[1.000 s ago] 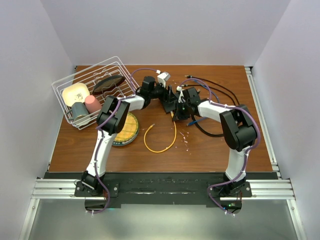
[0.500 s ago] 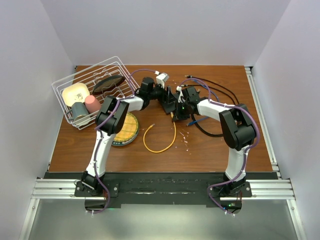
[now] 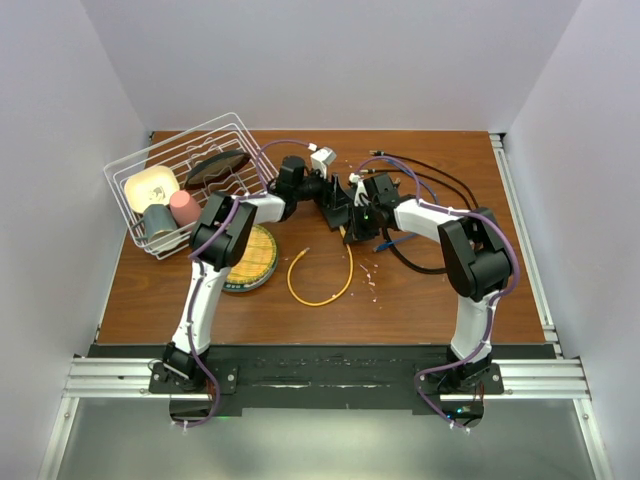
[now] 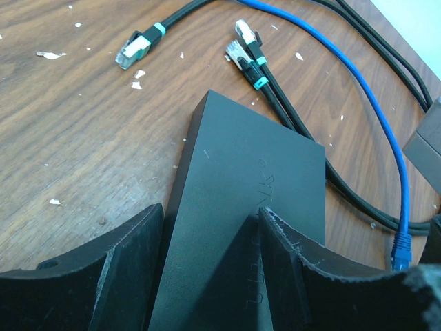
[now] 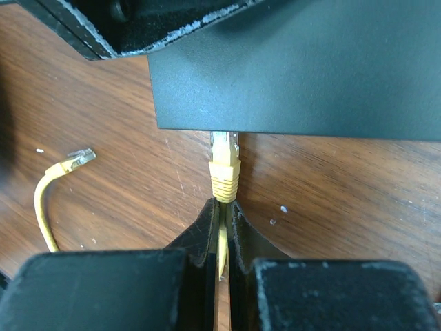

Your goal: Insert the plug into the switch port

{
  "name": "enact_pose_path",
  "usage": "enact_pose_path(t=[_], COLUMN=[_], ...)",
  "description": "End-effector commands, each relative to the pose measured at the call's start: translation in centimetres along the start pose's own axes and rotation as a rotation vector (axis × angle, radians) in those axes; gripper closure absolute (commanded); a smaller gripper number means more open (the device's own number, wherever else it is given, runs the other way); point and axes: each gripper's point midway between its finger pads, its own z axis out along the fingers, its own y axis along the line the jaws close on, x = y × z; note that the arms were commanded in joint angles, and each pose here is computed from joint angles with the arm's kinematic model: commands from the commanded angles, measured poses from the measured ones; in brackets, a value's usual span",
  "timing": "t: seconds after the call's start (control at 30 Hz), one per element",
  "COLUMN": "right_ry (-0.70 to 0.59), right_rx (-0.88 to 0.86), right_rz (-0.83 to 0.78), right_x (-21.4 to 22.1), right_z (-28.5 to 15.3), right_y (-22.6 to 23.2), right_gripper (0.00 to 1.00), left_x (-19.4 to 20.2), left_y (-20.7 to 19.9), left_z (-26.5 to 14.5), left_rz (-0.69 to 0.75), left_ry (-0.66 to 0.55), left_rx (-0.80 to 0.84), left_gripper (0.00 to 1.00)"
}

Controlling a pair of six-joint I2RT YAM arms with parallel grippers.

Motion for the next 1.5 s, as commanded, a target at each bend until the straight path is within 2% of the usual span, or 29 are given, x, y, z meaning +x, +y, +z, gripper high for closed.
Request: enact_pose_path(t=[0.0, 0.47, 0.73, 1.47], right_ry=[-0.043, -0.075, -0.111, -0.307], right_rx=[0.033, 0.051, 0.048, -0.009], right_rz=[-0.067, -0.051, -0.05, -0.037], right_x=[-1.8, -3.2, -3.9, -8.4], right_z=[0.0, 0.2, 0.1, -1.4], right_y=[-0.5, -0.6, -0.4, 1.6], right_gripper=[1.0, 1.0, 1.0, 1.0], left_x=[0.4, 1.9, 3.1, 6.0], left_y=[-3.6, -4.0, -5.7, -9.5], left_z=[-0.8, -1.5, -2.2, -3.8], left_rz=[-0.005, -0.037, -0.056, -0.122], left_ry=[0.048, 0.079, 0.106, 0.17], left_rx=[0.118, 0.096, 0.159, 0.194], left_gripper=[0.39, 0.41, 0.45, 0.52])
